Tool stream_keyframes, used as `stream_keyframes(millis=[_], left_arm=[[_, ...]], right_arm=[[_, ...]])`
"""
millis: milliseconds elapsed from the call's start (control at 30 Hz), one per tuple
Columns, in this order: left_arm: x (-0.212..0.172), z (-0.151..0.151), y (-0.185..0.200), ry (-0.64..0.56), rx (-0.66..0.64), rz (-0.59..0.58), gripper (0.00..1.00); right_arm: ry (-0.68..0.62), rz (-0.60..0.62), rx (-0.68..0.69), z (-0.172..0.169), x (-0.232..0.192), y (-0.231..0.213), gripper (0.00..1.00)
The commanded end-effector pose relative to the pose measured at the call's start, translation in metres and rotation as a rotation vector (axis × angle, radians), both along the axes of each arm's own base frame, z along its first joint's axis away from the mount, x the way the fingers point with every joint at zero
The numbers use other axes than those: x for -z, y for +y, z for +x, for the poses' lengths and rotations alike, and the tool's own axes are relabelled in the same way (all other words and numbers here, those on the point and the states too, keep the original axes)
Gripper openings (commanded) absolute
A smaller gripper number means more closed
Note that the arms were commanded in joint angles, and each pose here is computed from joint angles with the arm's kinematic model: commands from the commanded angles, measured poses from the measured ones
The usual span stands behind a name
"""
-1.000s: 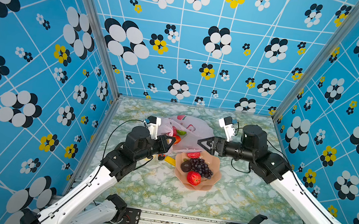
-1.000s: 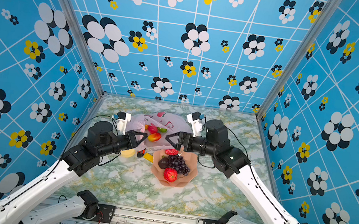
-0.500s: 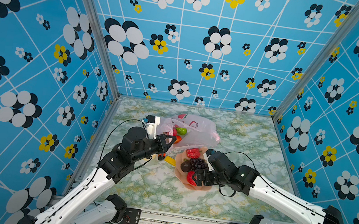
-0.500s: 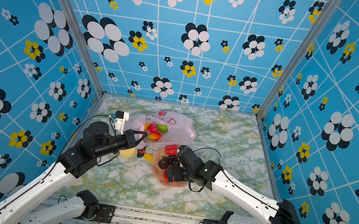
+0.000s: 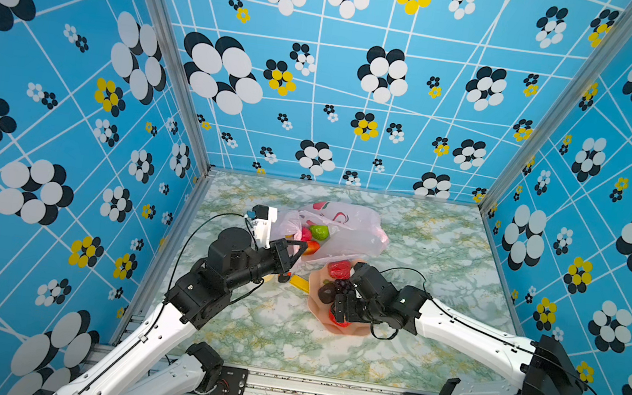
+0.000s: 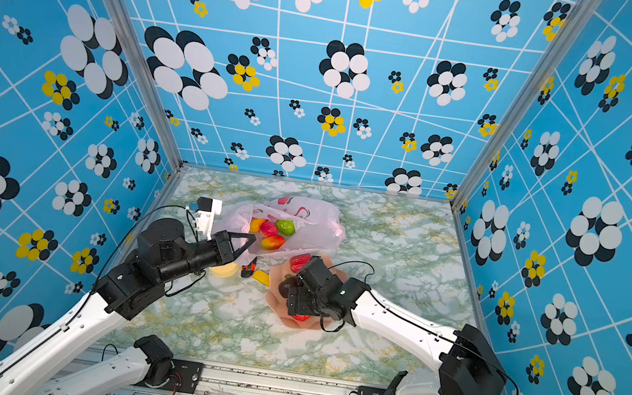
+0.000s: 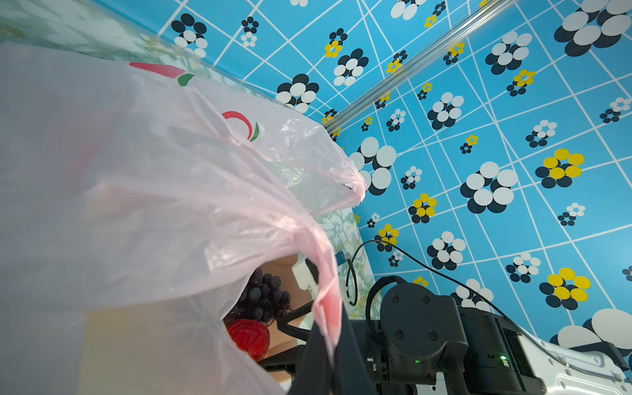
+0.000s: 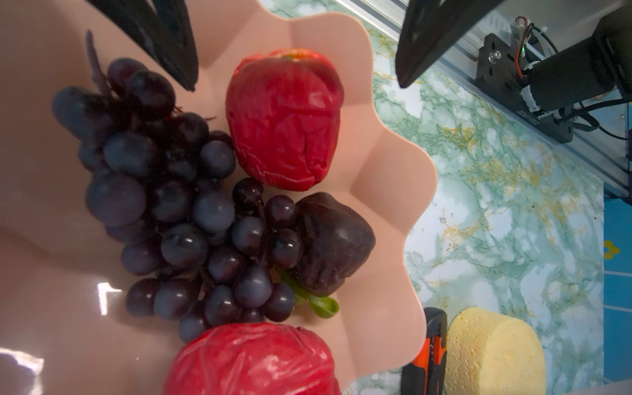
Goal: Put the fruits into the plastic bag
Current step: 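Move the right gripper back down over the red bell pepper, then close the right gripper around the red bell pepper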
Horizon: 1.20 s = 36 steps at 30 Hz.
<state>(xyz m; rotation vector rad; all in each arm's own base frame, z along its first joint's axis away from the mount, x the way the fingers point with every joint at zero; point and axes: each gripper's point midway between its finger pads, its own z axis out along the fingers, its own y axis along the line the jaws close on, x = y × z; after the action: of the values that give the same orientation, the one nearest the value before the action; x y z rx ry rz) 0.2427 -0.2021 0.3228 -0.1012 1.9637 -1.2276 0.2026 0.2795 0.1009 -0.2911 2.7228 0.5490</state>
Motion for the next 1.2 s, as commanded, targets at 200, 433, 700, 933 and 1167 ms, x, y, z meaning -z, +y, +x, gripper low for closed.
stream_keyframes(millis=[200,433,700,933,1167], left_arm=[[0.004,-0.004,0.005,0.0,-0.011,0.006,0.0],[0.008,-0.003,0.005,0.004,-0.015,0.003,0.0],[0.009,-0.007,0.008,0.003,-0.021,-0.004,0.0],[0.011,-0.007,0.009,0.008,-0.023,-0.002,0.0],[0.01,-0.008,0.011,0.005,-0.028,-0.001,0.0]], right_arm=[[0.049,-0.018,0.007,-0.002,0.03,0.008,0.89],[0.067,-0.045,-0.001,-0.003,0.04,0.007,0.86],[0.072,-0.041,-0.001,-0.002,0.039,0.009,0.76],[0.064,-0.051,-0.004,-0.002,0.038,0.007,0.65],[0.048,-0.046,0.001,-0.001,0.031,0.006,0.6]])
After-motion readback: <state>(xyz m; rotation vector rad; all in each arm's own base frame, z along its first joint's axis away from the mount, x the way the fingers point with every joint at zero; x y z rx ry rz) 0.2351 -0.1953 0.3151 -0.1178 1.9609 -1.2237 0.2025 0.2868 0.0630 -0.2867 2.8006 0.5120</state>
